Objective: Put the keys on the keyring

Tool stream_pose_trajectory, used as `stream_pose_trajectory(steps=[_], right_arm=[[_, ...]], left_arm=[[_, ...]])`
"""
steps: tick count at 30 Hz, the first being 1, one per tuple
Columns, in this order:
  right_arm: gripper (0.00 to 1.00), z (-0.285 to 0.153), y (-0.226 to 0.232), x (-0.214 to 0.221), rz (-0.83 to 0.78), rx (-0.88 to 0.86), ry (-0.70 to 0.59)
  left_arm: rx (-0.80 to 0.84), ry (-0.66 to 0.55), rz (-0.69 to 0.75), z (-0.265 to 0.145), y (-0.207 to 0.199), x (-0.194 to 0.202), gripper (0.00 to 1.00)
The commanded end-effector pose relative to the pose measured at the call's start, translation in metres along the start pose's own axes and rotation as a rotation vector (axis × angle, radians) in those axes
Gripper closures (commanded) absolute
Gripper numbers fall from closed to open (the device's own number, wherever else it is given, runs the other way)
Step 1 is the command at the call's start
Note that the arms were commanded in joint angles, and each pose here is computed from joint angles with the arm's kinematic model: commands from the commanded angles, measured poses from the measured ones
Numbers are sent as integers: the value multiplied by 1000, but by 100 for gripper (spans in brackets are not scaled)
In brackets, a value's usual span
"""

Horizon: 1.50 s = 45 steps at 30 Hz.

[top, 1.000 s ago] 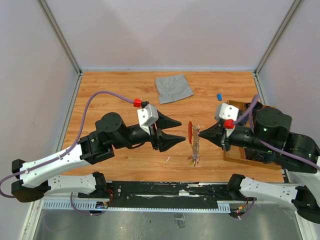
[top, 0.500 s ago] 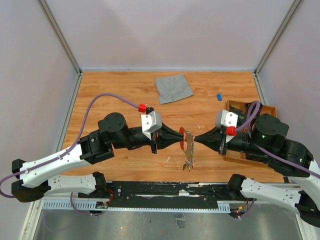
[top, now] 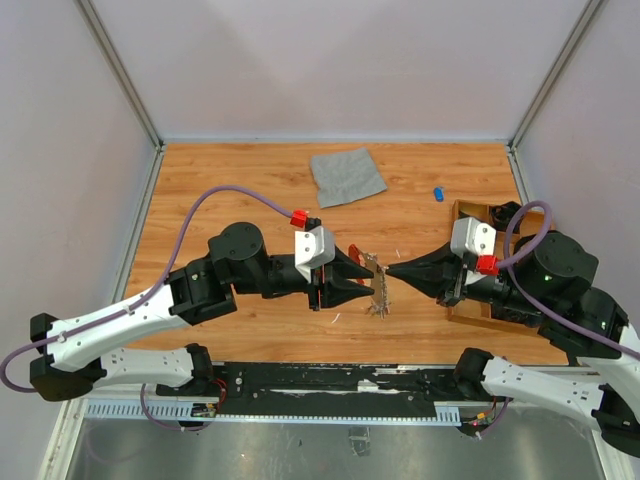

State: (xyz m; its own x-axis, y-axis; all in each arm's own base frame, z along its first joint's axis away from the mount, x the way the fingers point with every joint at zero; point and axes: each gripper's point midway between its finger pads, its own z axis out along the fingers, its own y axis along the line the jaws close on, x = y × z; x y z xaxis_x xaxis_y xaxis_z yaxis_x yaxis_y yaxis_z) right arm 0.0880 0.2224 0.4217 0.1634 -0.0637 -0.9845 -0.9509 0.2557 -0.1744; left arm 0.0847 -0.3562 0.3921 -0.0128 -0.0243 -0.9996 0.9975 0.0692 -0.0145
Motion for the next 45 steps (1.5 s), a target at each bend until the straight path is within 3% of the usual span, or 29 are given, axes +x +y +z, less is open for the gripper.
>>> stream_pose_trajectory(steps=[1, 6, 17, 23, 31, 40, 42, 45], right_arm=[[100, 4, 5, -18, -4, -41, -81], [100, 6, 10, -15, -7, -70, -72], [100, 7, 13, -7, -5, -92, -38], [100, 9, 15, -4, -4, -104, -22], [100, 12, 15, -2, 0, -109, -14], [100, 11, 15, -5, -7, -108, -29], [99, 9, 16, -7, -13, -111, -39], [89, 6, 19, -10, -29, -121, -70]], left_arm=[[3, -68, 23, 0, 0, -23, 63], [-20, -74, 24, 0, 4, -25, 57], [-42, -100, 29, -3, 7, -31, 56], [-23, -119, 29, -5, 3, -36, 68], [6, -120, 22, -2, -2, -35, 72], [11, -115, 18, -1, -2, -33, 99], [16, -117, 20, -1, -3, -34, 100], [19, -136, 17, -2, -4, -38, 100]])
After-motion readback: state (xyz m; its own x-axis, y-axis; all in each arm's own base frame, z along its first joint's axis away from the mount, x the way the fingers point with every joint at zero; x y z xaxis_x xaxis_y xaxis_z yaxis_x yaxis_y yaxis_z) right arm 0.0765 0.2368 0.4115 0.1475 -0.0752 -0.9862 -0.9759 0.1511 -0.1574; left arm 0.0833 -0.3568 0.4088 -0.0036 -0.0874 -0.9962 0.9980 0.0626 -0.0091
